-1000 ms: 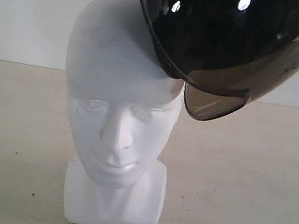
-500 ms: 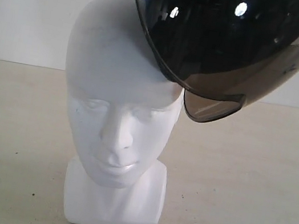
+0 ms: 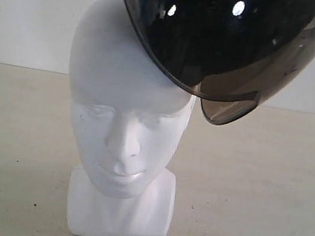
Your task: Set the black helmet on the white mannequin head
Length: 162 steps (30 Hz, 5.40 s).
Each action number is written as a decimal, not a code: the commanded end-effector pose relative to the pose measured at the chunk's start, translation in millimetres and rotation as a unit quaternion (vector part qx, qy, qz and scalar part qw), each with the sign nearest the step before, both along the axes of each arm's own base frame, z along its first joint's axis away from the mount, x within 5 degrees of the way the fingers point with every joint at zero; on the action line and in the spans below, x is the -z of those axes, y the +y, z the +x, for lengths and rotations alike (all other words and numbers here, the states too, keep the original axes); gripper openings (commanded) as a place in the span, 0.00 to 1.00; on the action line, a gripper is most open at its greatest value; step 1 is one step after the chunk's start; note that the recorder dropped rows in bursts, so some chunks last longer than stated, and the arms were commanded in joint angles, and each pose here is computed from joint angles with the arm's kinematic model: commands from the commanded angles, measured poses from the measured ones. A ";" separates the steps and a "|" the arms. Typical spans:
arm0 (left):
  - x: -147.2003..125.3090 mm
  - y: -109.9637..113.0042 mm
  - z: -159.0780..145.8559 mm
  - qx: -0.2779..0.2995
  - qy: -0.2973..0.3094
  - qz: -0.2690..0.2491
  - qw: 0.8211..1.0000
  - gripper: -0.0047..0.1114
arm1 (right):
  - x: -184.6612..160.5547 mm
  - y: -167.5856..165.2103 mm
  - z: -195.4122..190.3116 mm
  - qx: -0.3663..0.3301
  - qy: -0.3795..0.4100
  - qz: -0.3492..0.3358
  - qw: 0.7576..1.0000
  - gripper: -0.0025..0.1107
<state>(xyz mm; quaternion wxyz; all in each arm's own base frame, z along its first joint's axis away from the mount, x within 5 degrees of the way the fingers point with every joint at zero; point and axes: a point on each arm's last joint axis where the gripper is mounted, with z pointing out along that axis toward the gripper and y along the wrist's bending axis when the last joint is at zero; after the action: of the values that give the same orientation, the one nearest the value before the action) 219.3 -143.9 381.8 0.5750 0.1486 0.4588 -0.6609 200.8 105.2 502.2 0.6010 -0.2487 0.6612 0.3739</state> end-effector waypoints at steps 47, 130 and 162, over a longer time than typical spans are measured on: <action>81.7 42.6 -34.2 -0.183 0.064 0.001 0.981 0.08 | 54.0 66.6 32.2 -0.111 0.111 -0.058 0.986 0.02; 46.5 80.4 -62.6 -0.375 0.167 0.251 0.877 0.45 | 89.7 112.4 43.9 -0.129 0.144 -0.102 0.976 0.02; 67.1 62.0 -38.1 -0.335 0.224 0.246 0.881 0.13 | 90.4 112.4 43.5 -0.131 0.143 -0.107 0.975 0.02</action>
<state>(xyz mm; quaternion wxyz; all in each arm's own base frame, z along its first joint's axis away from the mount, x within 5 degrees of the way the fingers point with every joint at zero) 183.0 -82.4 312.4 0.5911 -0.0289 0.7433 -0.3119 245.4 214.6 423.5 0.4471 -0.3074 0.7285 0.4182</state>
